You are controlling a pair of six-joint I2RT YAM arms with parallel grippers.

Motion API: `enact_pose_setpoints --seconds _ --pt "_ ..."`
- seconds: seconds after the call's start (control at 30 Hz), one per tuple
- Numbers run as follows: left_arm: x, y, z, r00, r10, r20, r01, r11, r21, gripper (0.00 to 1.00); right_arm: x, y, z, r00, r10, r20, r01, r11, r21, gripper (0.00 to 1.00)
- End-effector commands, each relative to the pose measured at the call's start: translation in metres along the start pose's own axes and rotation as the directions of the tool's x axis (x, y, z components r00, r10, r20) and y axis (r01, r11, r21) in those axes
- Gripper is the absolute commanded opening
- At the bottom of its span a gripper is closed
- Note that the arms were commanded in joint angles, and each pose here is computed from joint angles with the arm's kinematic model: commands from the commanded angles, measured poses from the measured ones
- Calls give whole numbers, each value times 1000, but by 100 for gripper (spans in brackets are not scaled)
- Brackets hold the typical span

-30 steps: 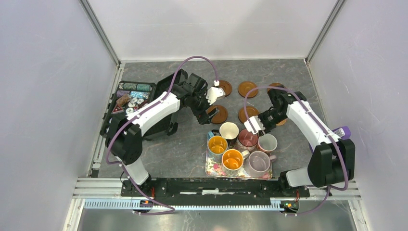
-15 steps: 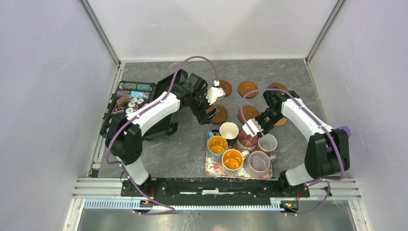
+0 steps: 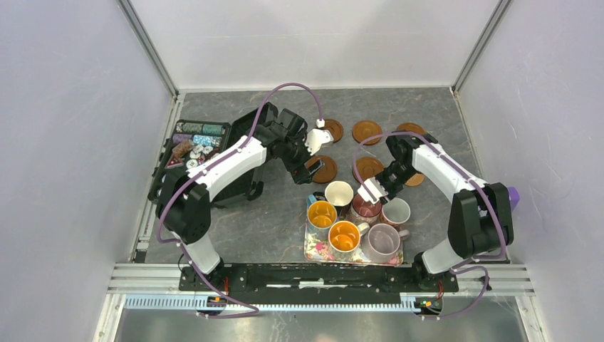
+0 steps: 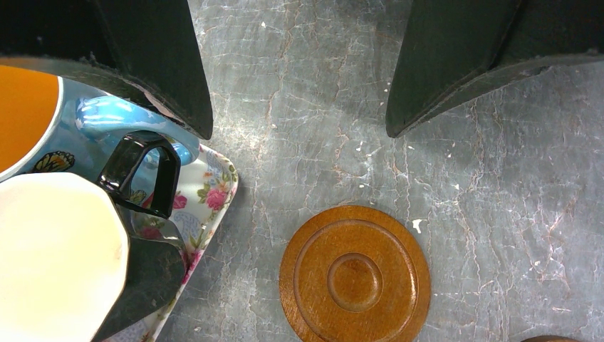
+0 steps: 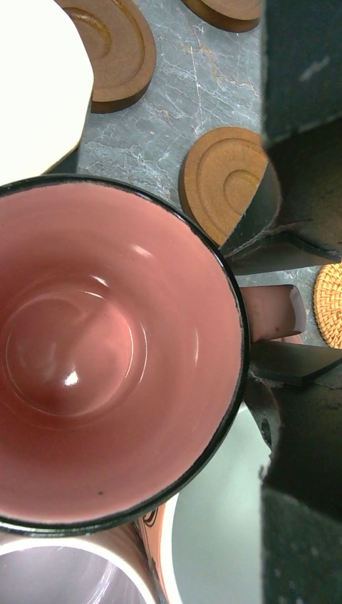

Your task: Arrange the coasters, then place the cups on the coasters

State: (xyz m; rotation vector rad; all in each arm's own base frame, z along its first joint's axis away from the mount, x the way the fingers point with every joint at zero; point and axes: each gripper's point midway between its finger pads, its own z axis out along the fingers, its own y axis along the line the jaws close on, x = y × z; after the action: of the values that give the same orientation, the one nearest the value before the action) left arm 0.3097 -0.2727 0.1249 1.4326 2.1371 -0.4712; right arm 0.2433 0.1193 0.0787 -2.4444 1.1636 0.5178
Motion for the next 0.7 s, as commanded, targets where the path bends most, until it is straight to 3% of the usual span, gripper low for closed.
enact_pose_setpoints --seconds 0.0,0.1,0.27,0.5,0.67 --pt "-10 5 -4 999 45 18 -44 999 -15 97 -4 0 7 999 -35 21 36 999 -16 43" --pt "-10 6 -3 999 50 19 -49 999 -16 97 -2 3 9 999 -39 16 39 999 -24 41" --pt "-11 6 -3 998 54 15 -54 998 -13 97 -6 -4 1 999 -47 12 47 999 4 28" --pt "-12 7 0 999 49 14 -49 999 -8 96 -13 -8 -10 997 -73 -2 73 996 46 0" --pt "-14 7 -1 999 50 19 -50 999 -9 96 -15 -10 -19 998 -70 -8 71 996 63 0"
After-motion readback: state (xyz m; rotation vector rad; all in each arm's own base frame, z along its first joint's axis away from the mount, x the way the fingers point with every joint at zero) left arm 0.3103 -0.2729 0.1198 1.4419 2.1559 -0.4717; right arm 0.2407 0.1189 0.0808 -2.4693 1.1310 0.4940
